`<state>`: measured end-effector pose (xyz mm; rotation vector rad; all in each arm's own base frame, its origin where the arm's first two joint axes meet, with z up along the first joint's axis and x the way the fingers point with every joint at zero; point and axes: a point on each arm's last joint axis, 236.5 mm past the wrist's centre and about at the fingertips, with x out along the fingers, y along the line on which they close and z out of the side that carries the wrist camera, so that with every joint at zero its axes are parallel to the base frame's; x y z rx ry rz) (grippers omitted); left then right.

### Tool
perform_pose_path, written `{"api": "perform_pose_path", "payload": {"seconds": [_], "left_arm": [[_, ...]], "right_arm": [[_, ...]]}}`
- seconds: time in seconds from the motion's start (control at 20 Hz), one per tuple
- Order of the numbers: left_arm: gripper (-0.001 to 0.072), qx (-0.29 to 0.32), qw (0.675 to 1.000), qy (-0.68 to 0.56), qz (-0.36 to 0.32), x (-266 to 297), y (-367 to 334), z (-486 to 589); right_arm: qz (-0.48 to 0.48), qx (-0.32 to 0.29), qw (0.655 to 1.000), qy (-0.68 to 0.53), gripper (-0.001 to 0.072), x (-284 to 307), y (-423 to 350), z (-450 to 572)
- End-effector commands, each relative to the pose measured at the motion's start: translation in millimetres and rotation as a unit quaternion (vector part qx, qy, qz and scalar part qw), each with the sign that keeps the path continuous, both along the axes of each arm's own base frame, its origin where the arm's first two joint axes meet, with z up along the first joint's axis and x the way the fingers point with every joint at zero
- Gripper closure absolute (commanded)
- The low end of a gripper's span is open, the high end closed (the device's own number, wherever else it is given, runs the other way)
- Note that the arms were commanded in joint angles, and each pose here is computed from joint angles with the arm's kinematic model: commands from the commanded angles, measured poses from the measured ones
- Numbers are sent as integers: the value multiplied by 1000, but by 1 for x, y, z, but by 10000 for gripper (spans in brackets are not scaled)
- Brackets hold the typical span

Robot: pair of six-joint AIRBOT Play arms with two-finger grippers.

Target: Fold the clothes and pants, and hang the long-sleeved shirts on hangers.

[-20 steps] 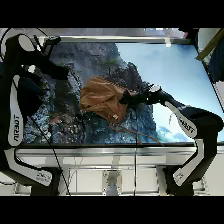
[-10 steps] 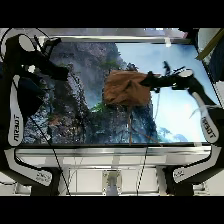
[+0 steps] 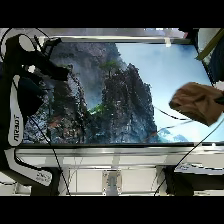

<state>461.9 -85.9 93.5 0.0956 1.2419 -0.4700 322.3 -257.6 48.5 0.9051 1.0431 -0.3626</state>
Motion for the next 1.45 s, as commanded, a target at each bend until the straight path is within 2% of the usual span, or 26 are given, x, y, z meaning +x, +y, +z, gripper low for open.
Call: {"api": "perform_pose_path", "payload": {"seconds": [0.0, 0.15, 0.2, 0.3, 0.35, 0.55, 0.7, 0.8, 1.0, 1.2, 1.4], "left_arm": [[692, -1, 1000, 1, 5, 0, 0, 0], [692, -5, 1000, 5, 18, 0, 0, 0], [692, -5, 1000, 5, 18, 0, 0, 0], [692, -5, 1000, 5, 18, 0, 0, 0], [692, -5, 1000, 5, 18, 0, 0, 0], [692, -7, 1000, 6, 17, 0, -1, 0], [692, -7, 1000, 6, 17, 0, -1, 0], [692, -7, 1000, 6, 17, 0, -1, 0], [692, -6, 1000, 6, 17, 0, -1, 0], [692, -6, 1000, 5, 17, 0, -1, 0], [692, -6, 1000, 5, 17, 0, -1, 0]], "right_arm": [[-98, -4, 994, 44, 682, -106, -64, -4], [-128, 16, 989, 71, 681, -161, -72, -23], [-126, 35, 988, 84, 650, -174, -64, -31], [-116, 79, 984, 109, 278, -190, -43, -37], [-112, 99, 982, 113, 255, -191, -33, -32], [-152, 94, 983, 38, 260, -152, -20, 17], [-136, 71, 983, -98, 261, -88, -2, 82], [-52, 56, 983, -168, 262, -47, 43, 124], [120, 31, 974, -192, 264, -7, 155, 157], [266, 38, 945, -185, 264, 4, 254, 160], [362, 17, 921, -142, 264, -5, 307, 141]]}}
